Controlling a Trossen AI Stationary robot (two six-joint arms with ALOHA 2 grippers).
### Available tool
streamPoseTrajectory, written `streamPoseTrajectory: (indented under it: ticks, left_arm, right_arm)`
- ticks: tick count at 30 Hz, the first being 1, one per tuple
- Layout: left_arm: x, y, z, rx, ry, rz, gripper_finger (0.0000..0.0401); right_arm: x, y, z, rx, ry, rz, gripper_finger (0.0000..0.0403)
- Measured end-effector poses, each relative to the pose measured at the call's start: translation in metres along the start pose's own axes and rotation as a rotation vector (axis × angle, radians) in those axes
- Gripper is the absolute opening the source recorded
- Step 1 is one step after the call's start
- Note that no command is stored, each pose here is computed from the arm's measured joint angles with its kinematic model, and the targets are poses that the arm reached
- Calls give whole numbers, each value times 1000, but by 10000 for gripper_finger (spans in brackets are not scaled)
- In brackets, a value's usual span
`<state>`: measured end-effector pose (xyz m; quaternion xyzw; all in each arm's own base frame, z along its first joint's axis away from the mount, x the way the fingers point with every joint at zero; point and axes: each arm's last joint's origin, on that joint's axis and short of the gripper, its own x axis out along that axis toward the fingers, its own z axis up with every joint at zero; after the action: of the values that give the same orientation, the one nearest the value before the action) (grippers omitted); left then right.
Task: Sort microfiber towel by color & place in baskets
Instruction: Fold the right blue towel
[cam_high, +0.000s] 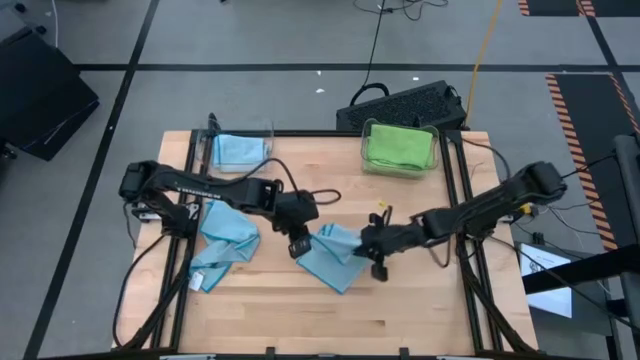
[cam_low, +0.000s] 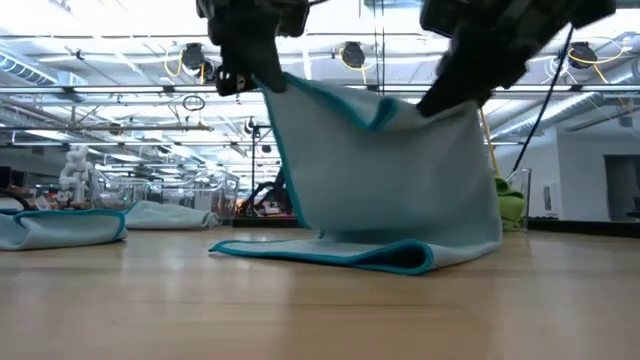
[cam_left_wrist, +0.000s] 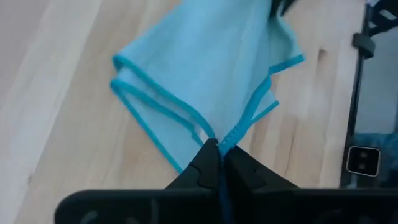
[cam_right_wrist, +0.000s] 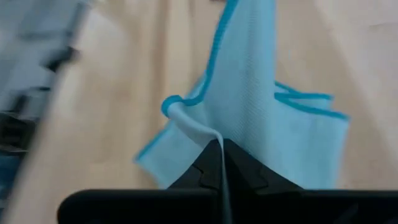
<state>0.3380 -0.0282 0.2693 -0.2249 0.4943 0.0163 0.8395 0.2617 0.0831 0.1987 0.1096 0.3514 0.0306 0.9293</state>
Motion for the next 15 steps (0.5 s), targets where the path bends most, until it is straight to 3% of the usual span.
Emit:
streamPoseTrajectory:
  ticks: [8,12,15]
  left_arm:
    - [13,-8,3,143,-95,102,5]
    - [10,-1,11,157,-185,226,11]
    - [5,5,21,180,-274,260,10]
  right_arm:
    - [-10,-13,-29,200,-188,238,0]
    - [-10,-17,-35,276,-230,213,0]
    - [-11,-18,-35,282,-246,196,0]
